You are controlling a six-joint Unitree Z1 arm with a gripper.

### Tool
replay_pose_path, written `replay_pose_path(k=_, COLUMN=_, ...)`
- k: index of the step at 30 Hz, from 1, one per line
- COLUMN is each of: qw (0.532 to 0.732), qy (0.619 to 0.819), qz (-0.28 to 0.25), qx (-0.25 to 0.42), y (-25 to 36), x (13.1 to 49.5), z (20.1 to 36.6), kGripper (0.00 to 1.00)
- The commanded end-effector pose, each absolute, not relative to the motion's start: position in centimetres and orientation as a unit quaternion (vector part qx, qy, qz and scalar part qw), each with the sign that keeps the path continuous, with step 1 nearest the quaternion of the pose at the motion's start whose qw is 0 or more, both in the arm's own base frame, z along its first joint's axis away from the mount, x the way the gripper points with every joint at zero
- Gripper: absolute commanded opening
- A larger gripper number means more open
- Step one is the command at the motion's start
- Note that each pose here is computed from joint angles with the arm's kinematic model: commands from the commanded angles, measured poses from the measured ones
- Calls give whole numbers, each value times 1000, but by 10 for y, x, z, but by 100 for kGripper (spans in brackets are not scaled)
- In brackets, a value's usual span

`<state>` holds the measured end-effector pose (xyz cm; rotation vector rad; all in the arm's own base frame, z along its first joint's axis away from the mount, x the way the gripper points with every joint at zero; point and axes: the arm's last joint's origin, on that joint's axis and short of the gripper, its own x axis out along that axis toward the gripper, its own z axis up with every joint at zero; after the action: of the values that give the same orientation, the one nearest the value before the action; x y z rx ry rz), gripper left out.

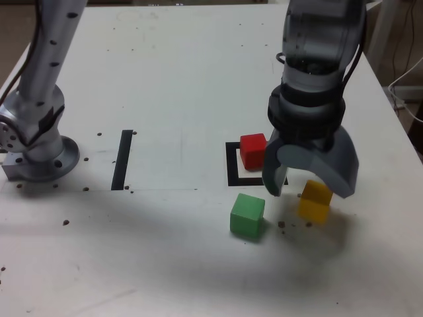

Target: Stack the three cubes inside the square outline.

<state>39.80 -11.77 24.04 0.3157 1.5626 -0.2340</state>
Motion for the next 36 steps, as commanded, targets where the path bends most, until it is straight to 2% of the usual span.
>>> replay_pose_path(k=1, qw=692, qy=699, qz=-110, qx=142, y=-121, x=402, z=232, kGripper=76)
replay_pose_path(k=5, qw=697, qy=692, qz=-116, qx=147, y=-125, x=409, z=223, kGripper=71)
replay_pose_path(k=10, qw=695, qy=693, qz=-113, qx=154, y=-126, x=415, z=214, kGripper=69)
replay_pose_path(k=21, qw=693, qy=691, qz=-113, qx=172, y=-126, x=416, z=212, kGripper=62)
replay_pose_path(k=29, qw=695, qy=688, qz=-115, qx=173, y=-126, x=413, z=214, kGripper=38)
replay_pose_path(k=36, qw=704, qy=679, qz=-116, qx=175, y=-126, x=413, z=217, kGripper=21)
